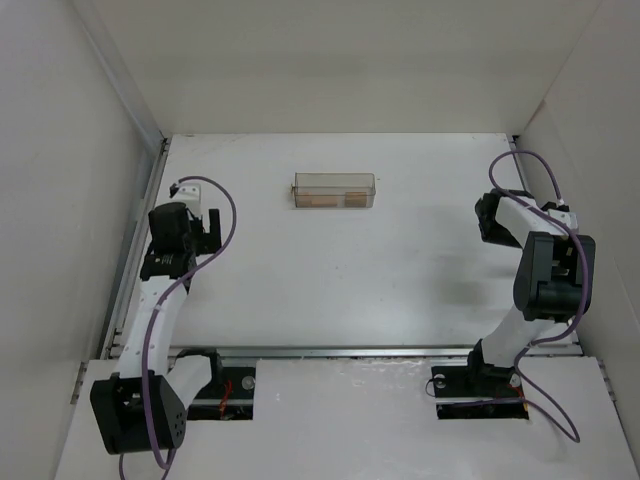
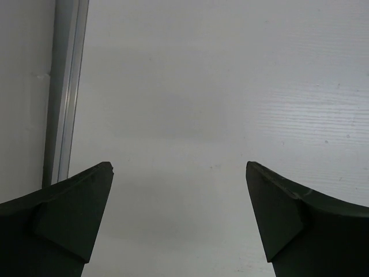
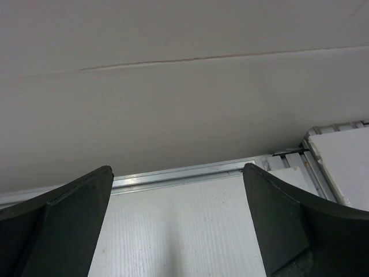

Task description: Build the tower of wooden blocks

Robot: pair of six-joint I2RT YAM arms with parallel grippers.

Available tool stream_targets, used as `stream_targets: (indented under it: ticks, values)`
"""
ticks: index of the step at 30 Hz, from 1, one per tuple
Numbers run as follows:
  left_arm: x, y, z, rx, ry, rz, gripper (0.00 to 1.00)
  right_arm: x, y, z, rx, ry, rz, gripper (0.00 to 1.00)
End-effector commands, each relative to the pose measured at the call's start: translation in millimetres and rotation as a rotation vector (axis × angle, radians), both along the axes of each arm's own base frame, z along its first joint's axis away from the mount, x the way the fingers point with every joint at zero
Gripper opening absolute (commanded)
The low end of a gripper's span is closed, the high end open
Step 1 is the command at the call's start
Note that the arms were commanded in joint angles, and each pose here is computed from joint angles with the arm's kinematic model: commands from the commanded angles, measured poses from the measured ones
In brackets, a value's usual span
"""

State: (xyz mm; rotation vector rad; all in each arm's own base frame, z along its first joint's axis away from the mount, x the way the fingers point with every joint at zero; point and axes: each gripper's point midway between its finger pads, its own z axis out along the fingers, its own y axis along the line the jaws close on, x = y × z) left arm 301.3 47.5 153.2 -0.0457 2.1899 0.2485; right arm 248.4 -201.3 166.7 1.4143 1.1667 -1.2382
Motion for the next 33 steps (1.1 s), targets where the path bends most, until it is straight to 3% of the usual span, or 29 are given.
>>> stream_targets:
  ticks: [1,6,7,10,11,13,14,15,16,17,18,22,26,30,33]
  values:
    - [22,-14,34,-0.018,-0.089,-0.089,1.00,1,-3,13,-0.030,0.024,0.006,1.00]
    - [46,-44,44,0.038,-0.069,-0.405,1.00,-2,-3,13,-0.030,0.024,0.006,1.00]
    - [60,-48,68,0.052,-0.115,-0.439,1.00,-2,-3,13,-0.030,0.024,0.006,1.00]
    - [104,-64,74,0.047,-0.101,-0.499,1.00,0,-1,13,-0.030,0.024,0.015,1.00]
    - [128,-73,114,0.061,-0.182,-0.525,1.00,0,-1,13,-0.030,0.024,0.015,1.00]
    - [163,-105,95,0.066,-0.104,-0.623,0.92,0,-1,13,-0.030,0.024,0.015,1.00]
    - [188,-116,141,0.104,-0.188,-0.634,0.89,0,-1,13,-0.030,0.024,0.015,1.00]
    - [214,-138,108,0.098,-0.109,-0.663,0.87,1,-1,15,-0.038,0.025,0.018,1.00]
    - [241,-153,105,0.110,-0.089,-0.696,0.83,1,1,13,-0.037,0.034,0.028,1.00]
    - [236,-160,100,0.113,-0.068,-0.718,0.82,1,1,13,-0.037,0.034,0.028,1.00]
    - [259,-175,96,0.121,-0.077,-0.741,0.82,0,1,15,-0.039,0.025,0.028,0.98]
    - [286,-223,71,0.101,-0.117,-0.849,0.85,2,6,17,-0.058,0.025,0.055,0.98]
    - [285,-262,53,-0.004,-0.162,-0.999,0.86,2,6,17,-0.058,0.025,0.055,0.98]
    - [276,-280,30,-0.074,-0.124,-1.073,0.86,2,6,17,-0.058,0.025,0.055,0.98]
    - [279,-276,-1,-0.046,-0.062,-1.038,0.84,4,8,18,-0.067,0.025,0.067,0.97]
